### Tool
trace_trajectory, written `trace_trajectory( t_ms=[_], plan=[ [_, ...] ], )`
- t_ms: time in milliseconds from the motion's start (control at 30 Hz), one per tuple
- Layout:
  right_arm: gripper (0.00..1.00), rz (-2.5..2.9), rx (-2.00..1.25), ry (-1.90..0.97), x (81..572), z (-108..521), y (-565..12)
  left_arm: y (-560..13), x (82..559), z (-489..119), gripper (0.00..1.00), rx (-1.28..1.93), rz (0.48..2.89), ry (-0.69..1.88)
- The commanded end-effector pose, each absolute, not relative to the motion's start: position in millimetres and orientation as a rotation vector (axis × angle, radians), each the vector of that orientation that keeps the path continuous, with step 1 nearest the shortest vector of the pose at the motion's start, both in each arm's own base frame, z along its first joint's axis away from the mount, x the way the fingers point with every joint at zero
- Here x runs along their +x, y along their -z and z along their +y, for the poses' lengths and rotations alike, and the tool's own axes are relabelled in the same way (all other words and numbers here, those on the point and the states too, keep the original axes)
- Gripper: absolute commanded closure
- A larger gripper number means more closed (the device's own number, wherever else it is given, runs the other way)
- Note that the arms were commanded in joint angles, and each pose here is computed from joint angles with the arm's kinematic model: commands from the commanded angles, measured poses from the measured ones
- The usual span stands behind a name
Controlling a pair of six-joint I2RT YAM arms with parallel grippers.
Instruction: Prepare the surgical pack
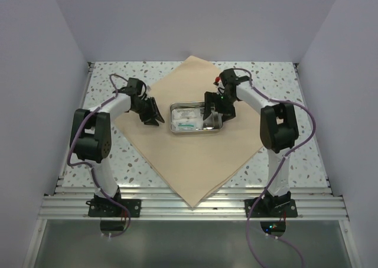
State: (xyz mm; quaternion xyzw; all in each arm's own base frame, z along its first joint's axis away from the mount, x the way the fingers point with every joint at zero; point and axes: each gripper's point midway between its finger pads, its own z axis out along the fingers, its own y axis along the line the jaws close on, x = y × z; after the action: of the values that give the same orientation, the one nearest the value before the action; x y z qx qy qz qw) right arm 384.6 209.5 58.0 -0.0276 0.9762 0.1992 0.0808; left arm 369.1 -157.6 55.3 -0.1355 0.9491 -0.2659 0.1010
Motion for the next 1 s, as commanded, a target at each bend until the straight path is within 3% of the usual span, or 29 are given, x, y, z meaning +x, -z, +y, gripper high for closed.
trace_trajectory(
  t_ms=[0,300,667,800,967],
  plan=[
    [0.03,2.846,-0.15,-0.676,390.1,228.0,-82.3,-71.0,372.4,-158.0,0.61,-0.355,2.753,0.809],
    [0.02,2.853,-0.159,-0.629,386.8,226.0,-84.9,-71.0,372.4,-158.8,0.61,-0.358,2.753,0.816],
    [0.01,2.78,-0.064,-0.12,385.9,136.8,-130.8,-79.5,362.2,-114.3,0.61,-0.449,2.734,0.571],
    [0.01,2.791,-0.166,-0.205,335.8,143.9,-162.1,-89.2,355.4,-106.4,0.61,-0.415,2.713,0.544],
    [0.02,2.925,-0.217,-0.477,235.8,176.5,-152.3,-95.3,345.9,-110.5,0.62,-0.382,2.691,0.592]
  ],
)
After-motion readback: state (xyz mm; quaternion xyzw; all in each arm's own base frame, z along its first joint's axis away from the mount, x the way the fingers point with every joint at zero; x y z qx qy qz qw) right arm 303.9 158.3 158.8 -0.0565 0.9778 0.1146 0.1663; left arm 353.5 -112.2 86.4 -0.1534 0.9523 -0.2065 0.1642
